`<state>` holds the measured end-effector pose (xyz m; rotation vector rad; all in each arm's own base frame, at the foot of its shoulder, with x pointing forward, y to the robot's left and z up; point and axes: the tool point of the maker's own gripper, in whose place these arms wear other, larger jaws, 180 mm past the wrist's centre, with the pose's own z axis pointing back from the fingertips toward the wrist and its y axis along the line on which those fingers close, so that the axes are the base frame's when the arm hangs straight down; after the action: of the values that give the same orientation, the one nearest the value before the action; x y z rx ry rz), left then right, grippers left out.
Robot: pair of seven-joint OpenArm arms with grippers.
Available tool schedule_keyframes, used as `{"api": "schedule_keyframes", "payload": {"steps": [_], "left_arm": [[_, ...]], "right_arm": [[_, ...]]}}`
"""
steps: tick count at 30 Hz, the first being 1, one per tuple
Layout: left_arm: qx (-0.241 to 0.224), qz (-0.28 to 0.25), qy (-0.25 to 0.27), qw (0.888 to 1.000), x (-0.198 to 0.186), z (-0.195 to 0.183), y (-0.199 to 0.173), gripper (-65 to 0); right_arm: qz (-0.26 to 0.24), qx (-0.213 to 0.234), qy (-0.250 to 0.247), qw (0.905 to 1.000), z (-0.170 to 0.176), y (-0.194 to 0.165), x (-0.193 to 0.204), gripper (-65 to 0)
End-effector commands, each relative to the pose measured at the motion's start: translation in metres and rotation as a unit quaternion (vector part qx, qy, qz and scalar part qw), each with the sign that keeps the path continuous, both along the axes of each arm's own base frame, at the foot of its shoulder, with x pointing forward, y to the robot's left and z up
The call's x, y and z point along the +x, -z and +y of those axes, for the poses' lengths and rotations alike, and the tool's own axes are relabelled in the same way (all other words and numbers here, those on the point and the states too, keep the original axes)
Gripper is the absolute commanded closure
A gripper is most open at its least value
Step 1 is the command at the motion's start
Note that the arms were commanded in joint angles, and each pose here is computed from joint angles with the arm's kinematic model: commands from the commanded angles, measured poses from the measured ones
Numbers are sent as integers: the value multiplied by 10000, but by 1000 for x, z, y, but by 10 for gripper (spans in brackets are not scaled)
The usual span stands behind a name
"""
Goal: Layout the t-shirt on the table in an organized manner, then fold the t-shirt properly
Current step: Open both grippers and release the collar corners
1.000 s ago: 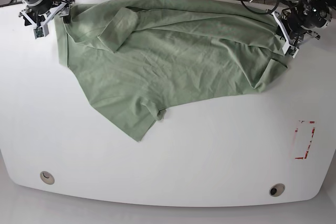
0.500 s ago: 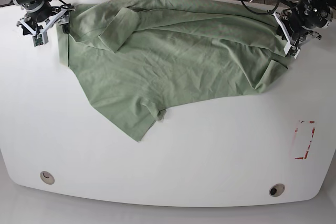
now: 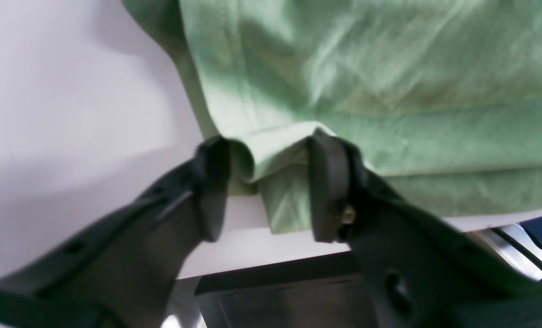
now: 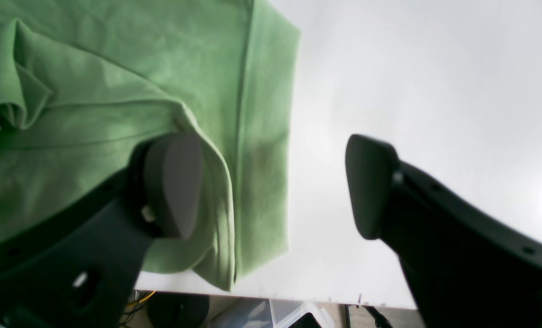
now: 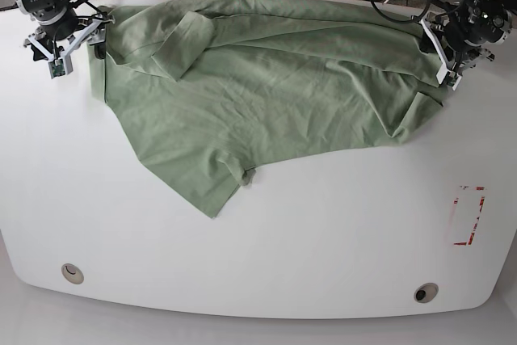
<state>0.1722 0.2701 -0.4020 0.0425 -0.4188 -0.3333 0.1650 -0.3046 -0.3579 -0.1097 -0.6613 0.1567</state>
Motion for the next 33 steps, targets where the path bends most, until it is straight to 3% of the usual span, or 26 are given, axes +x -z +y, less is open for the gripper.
{"api": "schedule_keyframes", "payload": {"steps": [1, 16, 27, 33], "left_arm": [[58, -133, 57, 9999, 5, 2, -8, -290], [55, -159, 74, 9998, 8, 1, -9, -293], [170, -612, 196, 9978, 41, 1, -31, -290], [275, -1003, 262, 9942, 65, 3, -52, -290]], "right_arm": [[-195, -82, -61, 9998, -3, -12, 7, -469], [-357, -233, -317, 9986, -4, -23, 28, -469], [-679, -227, -662, 9952, 11, -36, 61, -469], [-947, -78, -1007, 9904, 37, -44, 88, -465]]}}
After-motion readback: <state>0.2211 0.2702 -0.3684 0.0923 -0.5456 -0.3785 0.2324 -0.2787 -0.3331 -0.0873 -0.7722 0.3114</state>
